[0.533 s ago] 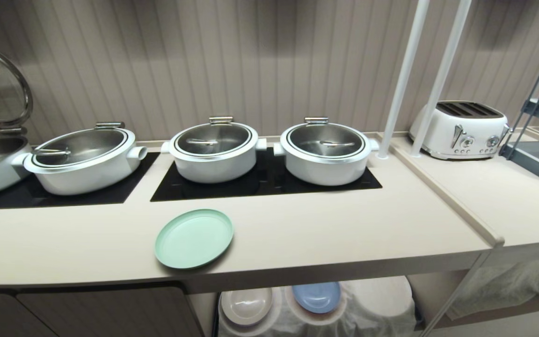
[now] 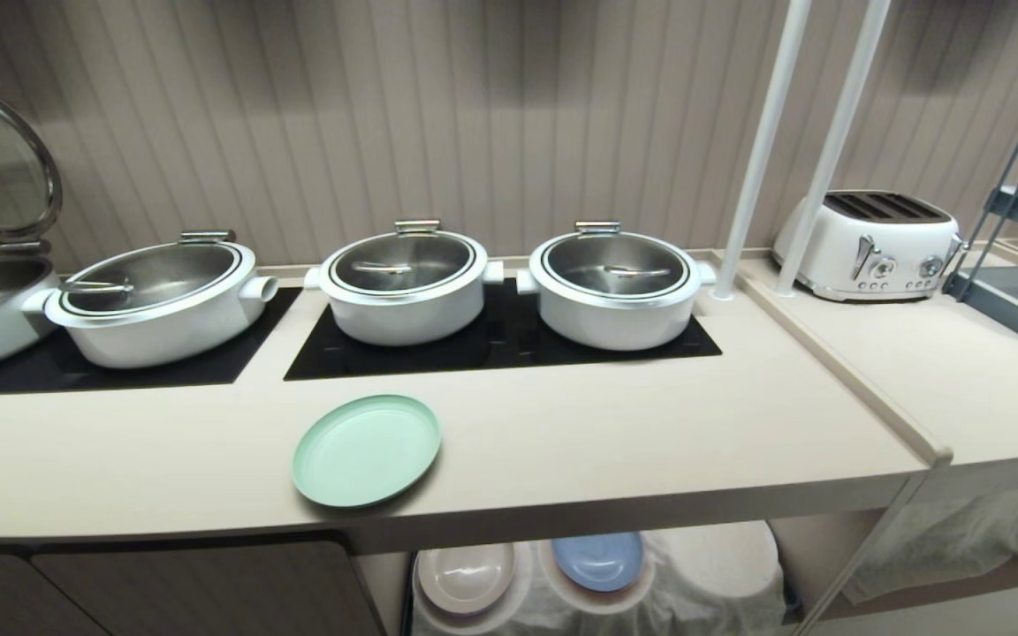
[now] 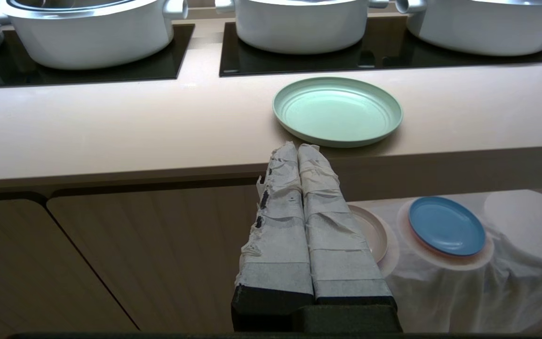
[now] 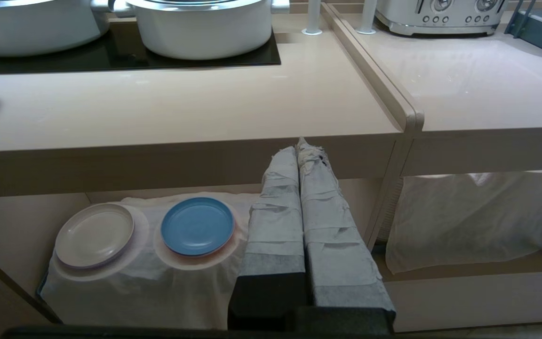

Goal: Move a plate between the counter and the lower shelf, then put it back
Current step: Pick up the plate

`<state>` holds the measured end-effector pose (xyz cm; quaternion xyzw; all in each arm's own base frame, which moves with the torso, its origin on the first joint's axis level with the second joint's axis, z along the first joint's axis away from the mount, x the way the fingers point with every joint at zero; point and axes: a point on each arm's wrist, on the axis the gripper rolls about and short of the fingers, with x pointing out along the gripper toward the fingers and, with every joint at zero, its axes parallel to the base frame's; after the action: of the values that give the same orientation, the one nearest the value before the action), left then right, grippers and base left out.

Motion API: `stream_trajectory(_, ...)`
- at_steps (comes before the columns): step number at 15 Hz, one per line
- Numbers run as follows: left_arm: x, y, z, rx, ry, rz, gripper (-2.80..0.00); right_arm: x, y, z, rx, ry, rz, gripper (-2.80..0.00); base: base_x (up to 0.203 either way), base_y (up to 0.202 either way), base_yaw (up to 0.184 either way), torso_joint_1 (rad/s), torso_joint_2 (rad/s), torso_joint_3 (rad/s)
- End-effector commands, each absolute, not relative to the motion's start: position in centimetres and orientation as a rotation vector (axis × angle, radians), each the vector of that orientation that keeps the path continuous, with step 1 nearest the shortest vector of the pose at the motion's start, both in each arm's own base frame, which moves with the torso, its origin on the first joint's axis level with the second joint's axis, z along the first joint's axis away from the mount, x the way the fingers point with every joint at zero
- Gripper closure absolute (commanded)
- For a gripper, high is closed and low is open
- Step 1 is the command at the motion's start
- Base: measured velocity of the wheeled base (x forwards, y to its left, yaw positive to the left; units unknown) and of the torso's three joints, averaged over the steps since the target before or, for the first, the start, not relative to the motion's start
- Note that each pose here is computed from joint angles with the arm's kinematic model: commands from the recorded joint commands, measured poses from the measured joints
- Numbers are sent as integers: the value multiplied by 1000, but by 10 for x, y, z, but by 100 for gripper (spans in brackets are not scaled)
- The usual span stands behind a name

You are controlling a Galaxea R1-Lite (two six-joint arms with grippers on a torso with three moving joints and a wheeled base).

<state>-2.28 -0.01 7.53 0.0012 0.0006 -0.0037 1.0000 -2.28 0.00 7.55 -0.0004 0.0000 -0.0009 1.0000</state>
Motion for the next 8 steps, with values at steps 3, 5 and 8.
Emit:
stream_trajectory(3,-23,0,75,3,0,-8,0,-23,0,75,-2,0,-2,0,0,0,0,0,0,0)
stream_trajectory(5,-23,0,75,8,2,-6,0,-23,0,75,-2,0,-2,0,0,0,0,0,0,0)
stream_trajectory(8,-23,0,75,11,0,-8,0,-23,0,75,-2,0,-2,0,0,0,0,0,0,0)
